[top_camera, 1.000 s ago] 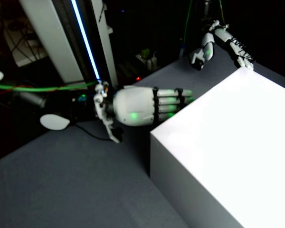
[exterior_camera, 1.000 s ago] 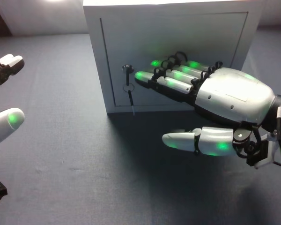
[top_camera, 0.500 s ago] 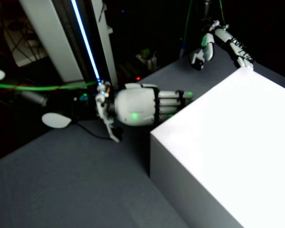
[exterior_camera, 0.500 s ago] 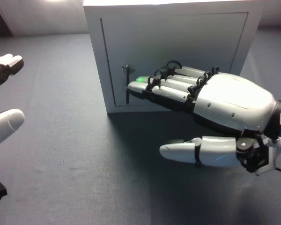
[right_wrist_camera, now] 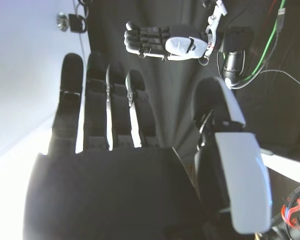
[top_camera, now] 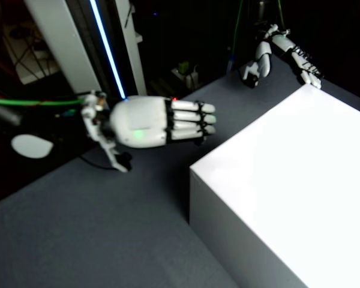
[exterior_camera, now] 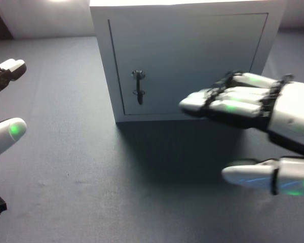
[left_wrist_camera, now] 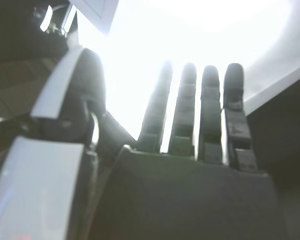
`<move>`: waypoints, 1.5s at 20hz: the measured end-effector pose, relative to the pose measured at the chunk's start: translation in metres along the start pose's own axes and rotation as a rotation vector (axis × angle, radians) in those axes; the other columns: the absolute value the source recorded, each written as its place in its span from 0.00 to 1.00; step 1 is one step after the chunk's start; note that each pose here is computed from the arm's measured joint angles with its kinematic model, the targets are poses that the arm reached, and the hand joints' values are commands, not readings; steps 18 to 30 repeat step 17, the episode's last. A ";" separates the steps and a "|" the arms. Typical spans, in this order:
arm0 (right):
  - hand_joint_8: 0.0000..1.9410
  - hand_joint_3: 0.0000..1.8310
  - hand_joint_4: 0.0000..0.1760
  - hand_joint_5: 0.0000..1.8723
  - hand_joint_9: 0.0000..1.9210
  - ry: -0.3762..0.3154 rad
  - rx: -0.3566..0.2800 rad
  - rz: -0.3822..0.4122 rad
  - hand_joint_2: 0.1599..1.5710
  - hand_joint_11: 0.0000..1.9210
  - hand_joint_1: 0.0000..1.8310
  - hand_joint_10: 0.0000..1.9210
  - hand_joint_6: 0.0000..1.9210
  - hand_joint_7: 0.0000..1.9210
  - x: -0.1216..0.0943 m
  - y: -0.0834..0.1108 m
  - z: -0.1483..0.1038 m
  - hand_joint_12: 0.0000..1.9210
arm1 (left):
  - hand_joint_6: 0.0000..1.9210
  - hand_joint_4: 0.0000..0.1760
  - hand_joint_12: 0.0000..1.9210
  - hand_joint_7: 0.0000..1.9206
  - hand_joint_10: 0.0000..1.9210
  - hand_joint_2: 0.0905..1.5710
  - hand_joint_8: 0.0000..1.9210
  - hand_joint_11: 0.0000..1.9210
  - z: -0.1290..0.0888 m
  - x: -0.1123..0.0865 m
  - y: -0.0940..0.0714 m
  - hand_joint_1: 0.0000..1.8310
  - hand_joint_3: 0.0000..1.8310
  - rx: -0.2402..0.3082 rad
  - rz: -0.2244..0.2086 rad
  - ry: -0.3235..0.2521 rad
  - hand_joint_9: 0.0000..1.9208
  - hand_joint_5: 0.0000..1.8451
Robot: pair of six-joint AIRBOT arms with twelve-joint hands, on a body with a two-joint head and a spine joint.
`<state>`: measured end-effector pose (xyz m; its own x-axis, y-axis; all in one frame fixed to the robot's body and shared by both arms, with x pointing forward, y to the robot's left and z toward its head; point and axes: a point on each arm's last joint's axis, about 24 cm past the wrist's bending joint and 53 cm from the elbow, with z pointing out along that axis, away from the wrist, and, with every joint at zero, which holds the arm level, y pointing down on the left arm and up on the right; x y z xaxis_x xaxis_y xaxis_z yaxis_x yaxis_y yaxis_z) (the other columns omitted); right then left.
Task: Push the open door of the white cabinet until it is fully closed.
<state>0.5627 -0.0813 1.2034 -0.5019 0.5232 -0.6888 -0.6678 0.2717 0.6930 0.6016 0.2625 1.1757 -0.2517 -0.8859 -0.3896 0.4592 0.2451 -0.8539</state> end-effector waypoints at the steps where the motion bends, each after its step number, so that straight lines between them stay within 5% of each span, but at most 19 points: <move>1: 0.01 0.00 0.00 0.05 0.08 -0.015 0.015 0.001 0.81 0.00 0.12 0.01 0.00 0.13 -0.006 -0.002 -0.007 0.35 | 0.00 0.00 0.36 0.05 0.00 0.87 0.00 0.00 0.000 0.000 0.000 0.15 0.00 -0.001 0.000 0.000 0.06 0.09; 5: 0.00 0.00 0.00 0.01 0.00 -0.112 0.102 -0.039 0.81 0.00 0.12 0.00 0.00 0.00 -0.035 -0.012 -0.037 0.07 | 0.00 0.11 0.27 0.00 0.00 0.85 0.00 0.00 0.001 -0.001 -0.002 0.13 0.00 0.005 0.006 0.003 0.00 0.02; 8: 0.00 0.00 0.00 0.00 0.00 -0.187 0.178 -0.078 0.82 0.00 0.12 0.00 0.00 0.00 -0.054 -0.021 -0.067 0.01 | 0.00 0.25 0.18 0.00 0.00 0.83 0.00 0.00 0.004 -0.005 -0.007 0.11 0.00 0.021 0.011 -0.003 0.00 0.00; 9: 0.00 0.00 0.01 0.00 0.00 -0.213 0.197 -0.081 0.82 0.00 0.14 0.00 0.00 0.00 -0.060 -0.023 -0.074 0.00 | 0.00 0.23 0.16 0.00 0.00 0.82 0.00 0.00 0.005 -0.004 -0.008 0.12 0.00 0.022 0.011 -0.002 0.00 0.00; 11: 0.00 0.00 0.26 0.00 0.00 -0.275 0.258 -0.106 0.79 0.00 0.12 0.00 0.00 0.00 -0.075 -0.031 -0.099 0.00 | 0.00 0.20 0.05 0.00 0.00 0.81 0.00 0.00 0.007 -0.002 -0.010 0.09 0.00 0.032 0.009 0.005 0.00 0.00; 13: 0.00 0.00 0.27 0.00 0.00 -0.333 0.319 -0.119 0.78 0.00 0.14 0.00 0.00 0.00 -0.087 -0.039 -0.120 0.00 | 0.00 0.02 0.07 0.00 0.00 0.80 0.00 0.00 0.008 -0.001 -0.012 0.04 0.00 0.040 0.010 0.007 0.00 0.00; 14: 0.00 0.00 0.38 0.00 0.00 -0.362 0.327 -0.121 0.78 0.00 0.13 0.00 0.00 0.00 -0.094 -0.040 -0.123 0.00 | 0.00 0.02 0.01 0.00 0.00 0.78 0.00 0.00 0.009 -0.002 -0.013 0.06 0.00 0.041 0.011 0.006 0.00 0.00; 15: 0.00 0.00 0.39 0.00 0.00 -0.394 0.323 -0.131 0.77 0.00 0.13 0.00 0.00 0.00 -0.101 -0.037 -0.127 0.00 | 0.00 0.02 0.00 0.00 0.00 0.78 0.00 0.00 0.010 -0.003 -0.017 0.06 0.00 0.052 0.017 0.009 0.00 0.00; 16: 0.00 0.00 0.45 0.00 0.00 -0.409 0.313 -0.139 0.78 0.00 0.13 0.00 0.00 0.00 -0.106 -0.034 -0.127 0.00 | 0.00 0.28 0.00 0.00 0.00 0.78 0.00 0.00 0.011 -0.003 -0.019 0.06 0.00 0.058 0.023 0.014 0.00 0.00; 17: 0.00 0.00 0.52 0.00 0.00 -0.415 0.311 -0.152 0.77 0.00 0.14 0.00 0.00 0.00 -0.107 -0.033 -0.129 0.00 | 0.00 0.42 0.00 0.00 0.00 0.78 0.00 0.00 0.011 -0.005 -0.019 0.11 0.00 0.056 0.028 0.009 0.00 0.00; 30: 0.00 0.00 0.52 0.00 0.00 -0.415 0.311 -0.152 0.77 0.00 0.14 0.00 0.00 0.00 -0.107 -0.033 -0.129 0.00 | 0.00 0.42 0.00 0.00 0.00 0.78 0.00 0.00 0.011 -0.005 -0.019 0.11 0.00 0.056 0.028 0.009 0.00 0.00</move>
